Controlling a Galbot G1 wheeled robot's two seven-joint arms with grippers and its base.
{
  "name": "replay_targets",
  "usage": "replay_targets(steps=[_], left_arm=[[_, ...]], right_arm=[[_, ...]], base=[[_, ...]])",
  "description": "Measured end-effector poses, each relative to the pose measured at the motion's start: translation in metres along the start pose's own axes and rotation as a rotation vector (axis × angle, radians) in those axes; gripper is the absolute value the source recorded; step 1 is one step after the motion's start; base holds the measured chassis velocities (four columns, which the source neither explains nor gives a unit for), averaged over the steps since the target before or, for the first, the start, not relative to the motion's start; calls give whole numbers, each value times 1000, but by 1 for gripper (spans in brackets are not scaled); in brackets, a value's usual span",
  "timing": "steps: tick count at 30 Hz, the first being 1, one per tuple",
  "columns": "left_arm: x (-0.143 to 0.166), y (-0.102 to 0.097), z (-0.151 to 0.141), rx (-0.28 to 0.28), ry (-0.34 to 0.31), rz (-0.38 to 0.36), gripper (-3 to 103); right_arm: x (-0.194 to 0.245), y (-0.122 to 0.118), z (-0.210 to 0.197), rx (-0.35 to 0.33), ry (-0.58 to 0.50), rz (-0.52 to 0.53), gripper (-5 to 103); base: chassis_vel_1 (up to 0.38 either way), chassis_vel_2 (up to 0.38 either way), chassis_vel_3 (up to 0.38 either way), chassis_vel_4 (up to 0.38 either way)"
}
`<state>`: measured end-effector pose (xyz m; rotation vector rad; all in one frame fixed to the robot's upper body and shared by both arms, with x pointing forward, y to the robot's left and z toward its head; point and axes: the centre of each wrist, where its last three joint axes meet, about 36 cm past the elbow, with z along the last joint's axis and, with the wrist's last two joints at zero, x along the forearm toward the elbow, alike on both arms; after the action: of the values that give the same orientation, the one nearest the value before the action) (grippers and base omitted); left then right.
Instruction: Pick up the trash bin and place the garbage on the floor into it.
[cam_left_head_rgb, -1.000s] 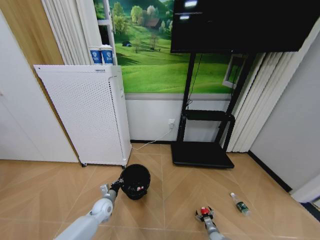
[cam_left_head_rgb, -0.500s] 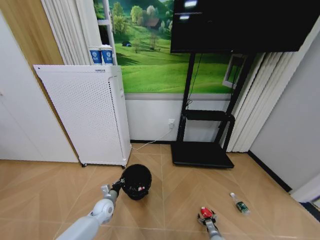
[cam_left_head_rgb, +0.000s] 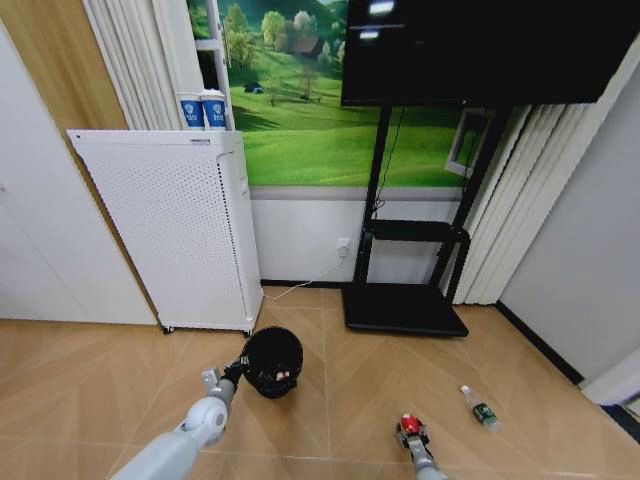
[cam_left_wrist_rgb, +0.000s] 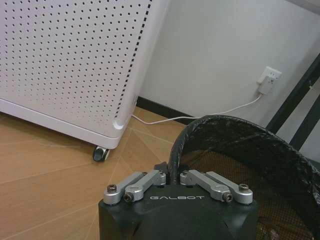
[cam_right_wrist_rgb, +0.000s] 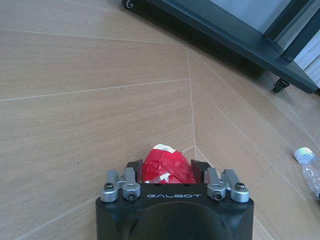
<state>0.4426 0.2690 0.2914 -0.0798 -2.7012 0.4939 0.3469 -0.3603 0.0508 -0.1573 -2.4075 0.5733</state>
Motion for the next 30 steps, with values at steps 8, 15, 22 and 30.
replay_targets(steps=[8,15,22,30], left_arm=[[0,-3,1,7,3,6,7],[1,-5,0,9,0,13,7],[3,-5,0,3,1,12,7],[3,-2,-3,-11,-2,2,7]], right_arm=[[1,1,2,-8,6,3,27],[3,1,4,-13,4,6,16],[6,0,7,-17,-19,15,16],[4,-18,6,-14,-164,45,13]], base=[[0,0,0,0],[0,0,0,0],[0,0,0,0],[0,0,0,0]])
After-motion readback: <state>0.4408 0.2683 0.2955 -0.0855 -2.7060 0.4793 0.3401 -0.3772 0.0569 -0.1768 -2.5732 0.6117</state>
